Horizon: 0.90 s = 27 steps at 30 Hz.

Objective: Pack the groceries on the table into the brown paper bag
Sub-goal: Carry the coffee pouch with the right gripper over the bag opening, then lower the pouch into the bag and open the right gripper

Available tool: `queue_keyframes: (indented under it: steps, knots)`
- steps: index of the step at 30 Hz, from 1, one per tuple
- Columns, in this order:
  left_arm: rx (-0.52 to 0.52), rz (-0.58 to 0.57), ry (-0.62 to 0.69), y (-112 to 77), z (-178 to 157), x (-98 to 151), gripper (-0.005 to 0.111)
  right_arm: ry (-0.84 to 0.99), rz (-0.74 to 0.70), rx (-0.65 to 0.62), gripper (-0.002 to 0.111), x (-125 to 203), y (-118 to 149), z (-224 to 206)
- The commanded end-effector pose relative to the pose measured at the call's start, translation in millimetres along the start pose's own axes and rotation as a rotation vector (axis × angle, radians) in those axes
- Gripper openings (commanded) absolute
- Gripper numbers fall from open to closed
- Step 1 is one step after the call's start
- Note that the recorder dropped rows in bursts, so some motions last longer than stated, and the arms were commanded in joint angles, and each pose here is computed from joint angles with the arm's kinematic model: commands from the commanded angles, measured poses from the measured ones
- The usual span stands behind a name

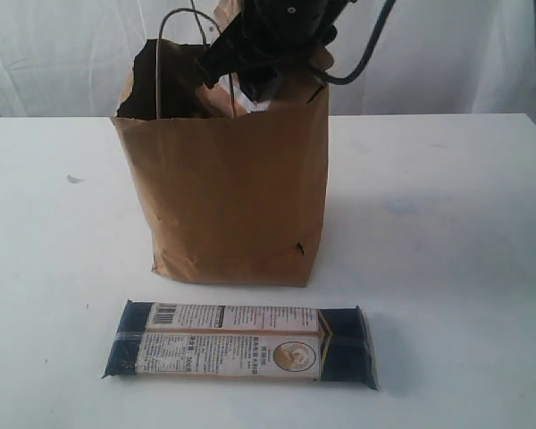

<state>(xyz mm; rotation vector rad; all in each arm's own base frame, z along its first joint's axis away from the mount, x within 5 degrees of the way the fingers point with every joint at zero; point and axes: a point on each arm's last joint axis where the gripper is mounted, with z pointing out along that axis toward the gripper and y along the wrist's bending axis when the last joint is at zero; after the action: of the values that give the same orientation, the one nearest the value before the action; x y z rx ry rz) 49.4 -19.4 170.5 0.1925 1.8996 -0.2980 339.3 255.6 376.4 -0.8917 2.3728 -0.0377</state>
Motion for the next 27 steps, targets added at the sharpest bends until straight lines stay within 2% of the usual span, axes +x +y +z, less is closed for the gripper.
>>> queue_keyframes:
  steps: [1,8,10,14,17,27]
  knots:
    - [0.000,-0.006,0.000,0.0,0.3,1.2,0.000,-0.016,-0.021,0.016,0.000,-6.7,0.0,8.1]
    - [0.000,-0.006,0.000,0.0,0.3,1.2,0.000,0.014,-0.048,0.022,0.003,-7.2,3.0,25.8]
    - [0.000,-0.006,0.000,0.0,0.3,1.2,0.000,0.012,-0.048,0.023,0.012,-7.5,2.8,25.3]
    - [0.000,-0.006,0.000,0.0,0.3,1.2,0.000,0.012,-0.043,0.031,0.043,-7.5,2.0,25.3]
    - [0.000,-0.006,0.000,0.0,0.3,1.2,0.000,0.008,-0.017,0.028,0.059,-7.7,1.9,23.2]
    - [0.000,-0.006,0.000,0.0,0.3,1.2,0.000,-0.049,0.017,0.020,0.060,-8.6,-3.1,-5.2]
